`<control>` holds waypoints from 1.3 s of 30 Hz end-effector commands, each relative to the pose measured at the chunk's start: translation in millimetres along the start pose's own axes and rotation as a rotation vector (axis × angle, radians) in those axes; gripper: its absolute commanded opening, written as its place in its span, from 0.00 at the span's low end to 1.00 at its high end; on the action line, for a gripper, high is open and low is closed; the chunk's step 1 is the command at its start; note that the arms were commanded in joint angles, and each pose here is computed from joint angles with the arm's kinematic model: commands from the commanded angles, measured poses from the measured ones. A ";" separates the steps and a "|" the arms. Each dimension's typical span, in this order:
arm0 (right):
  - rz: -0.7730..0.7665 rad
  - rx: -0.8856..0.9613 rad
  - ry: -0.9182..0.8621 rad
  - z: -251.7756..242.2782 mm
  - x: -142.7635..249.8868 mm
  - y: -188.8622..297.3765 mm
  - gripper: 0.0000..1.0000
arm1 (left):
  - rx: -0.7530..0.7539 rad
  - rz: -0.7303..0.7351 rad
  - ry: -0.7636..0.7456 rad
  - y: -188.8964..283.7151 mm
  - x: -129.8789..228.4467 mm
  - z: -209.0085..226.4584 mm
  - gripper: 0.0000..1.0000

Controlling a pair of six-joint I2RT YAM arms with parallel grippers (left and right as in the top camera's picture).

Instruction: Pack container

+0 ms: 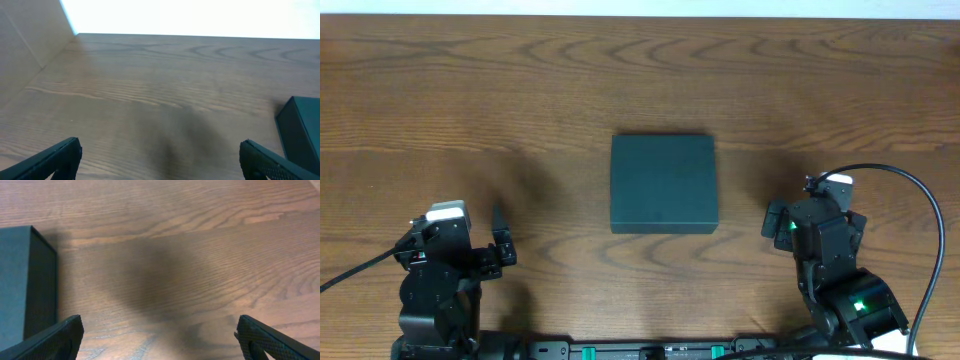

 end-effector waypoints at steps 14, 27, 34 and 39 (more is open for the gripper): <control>0.011 -0.022 0.000 2.5 2.9 0.2 0.99 | -0.016 0.005 -0.019 -1.2 1.0 1.1 0.99; -0.113 -0.167 -0.119 -11.0 -7.2 33.9 0.99 | -0.016 0.005 -0.019 -1.2 1.0 1.1 0.99; -0.400 -0.411 0.042 -12.4 -16.8 66.3 0.99 | -0.016 0.005 -0.019 -1.2 1.0 1.1 0.98; -0.572 -0.395 0.008 -11.7 -16.9 45.7 0.99 | -0.016 0.005 -0.019 -1.2 1.0 1.1 0.98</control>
Point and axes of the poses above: each gripper's point midway between its finger pads, its own y axis back along the fingers, its own z axis along the line the jaws close on, x = y × z, the point moved 7 cm from there along y, back along the fingers, and after that the axes turned 7 degrees about -y, right-handed, at the moved point
